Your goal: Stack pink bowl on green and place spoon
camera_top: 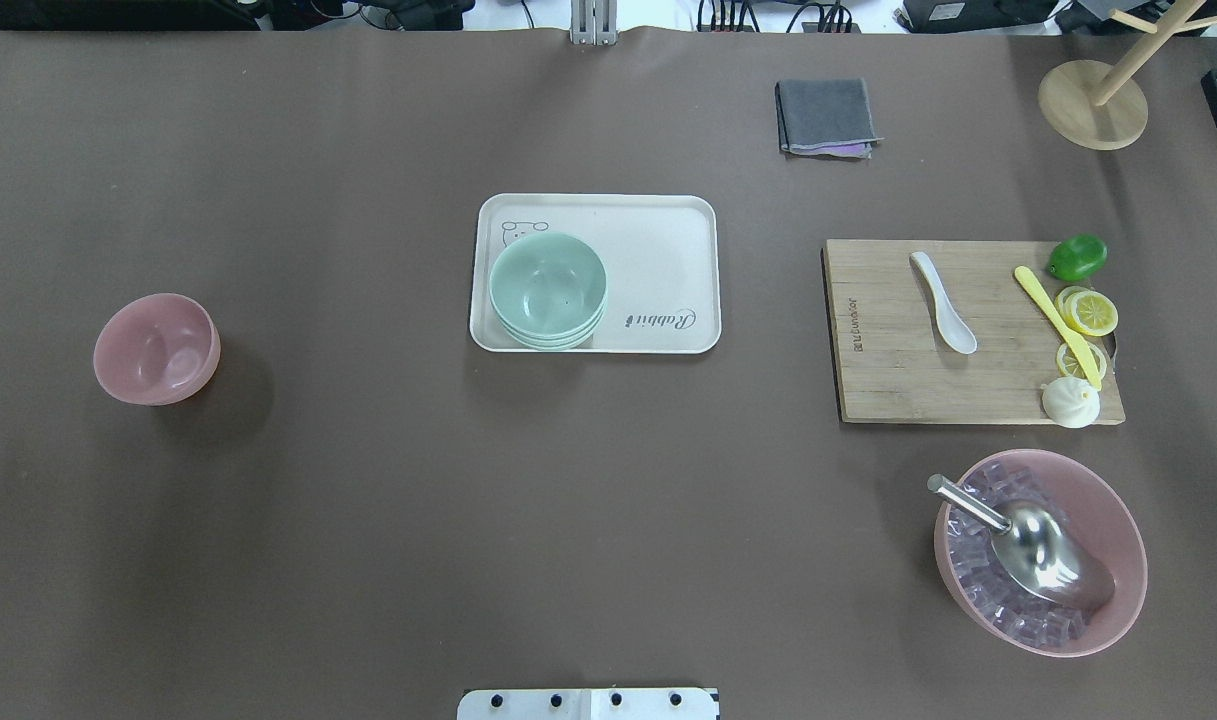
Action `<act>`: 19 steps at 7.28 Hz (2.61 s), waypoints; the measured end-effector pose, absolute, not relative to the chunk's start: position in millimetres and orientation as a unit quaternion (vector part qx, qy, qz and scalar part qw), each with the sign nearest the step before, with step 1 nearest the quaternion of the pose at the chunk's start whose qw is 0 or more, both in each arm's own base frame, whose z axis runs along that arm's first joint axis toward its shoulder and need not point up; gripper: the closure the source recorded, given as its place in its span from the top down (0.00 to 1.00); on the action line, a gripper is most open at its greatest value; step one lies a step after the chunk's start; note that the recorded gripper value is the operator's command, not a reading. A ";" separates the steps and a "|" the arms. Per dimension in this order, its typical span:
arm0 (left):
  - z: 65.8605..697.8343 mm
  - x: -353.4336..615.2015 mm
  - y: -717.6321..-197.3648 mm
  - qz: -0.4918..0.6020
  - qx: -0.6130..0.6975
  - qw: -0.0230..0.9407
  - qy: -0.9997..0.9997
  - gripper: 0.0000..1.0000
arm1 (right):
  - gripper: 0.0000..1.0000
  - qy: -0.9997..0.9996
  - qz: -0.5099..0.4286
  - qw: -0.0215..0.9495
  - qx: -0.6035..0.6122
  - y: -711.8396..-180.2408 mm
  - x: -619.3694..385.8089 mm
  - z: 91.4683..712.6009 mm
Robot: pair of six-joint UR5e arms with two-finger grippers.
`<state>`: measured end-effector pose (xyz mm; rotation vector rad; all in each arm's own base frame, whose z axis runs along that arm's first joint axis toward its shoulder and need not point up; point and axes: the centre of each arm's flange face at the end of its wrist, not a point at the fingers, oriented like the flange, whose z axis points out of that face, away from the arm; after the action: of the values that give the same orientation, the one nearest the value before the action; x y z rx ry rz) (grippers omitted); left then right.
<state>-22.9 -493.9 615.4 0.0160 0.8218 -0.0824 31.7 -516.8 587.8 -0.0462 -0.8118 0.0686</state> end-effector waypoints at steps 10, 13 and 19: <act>607.4 -21.9 -498.6 -0.037 0.014 0.916 0.400 0.98 | 1.00 -0.396 0.031 0.918 -0.023 -516.9 30.9 589.2; 571.6 -12.8 -518.8 -0.015 0.049 0.912 0.408 0.98 | 1.00 -0.396 0.033 0.917 -0.023 -517.1 30.3 587.6; 512.7 71.4 -553.2 0.062 0.087 0.898 0.426 0.98 | 1.00 -0.397 0.030 0.917 -0.024 -519.0 26.6 586.8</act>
<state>71.4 -553.2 512.7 0.1809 0.8826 0.1278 26.6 -519.0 586.8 -0.0504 -0.8168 0.0618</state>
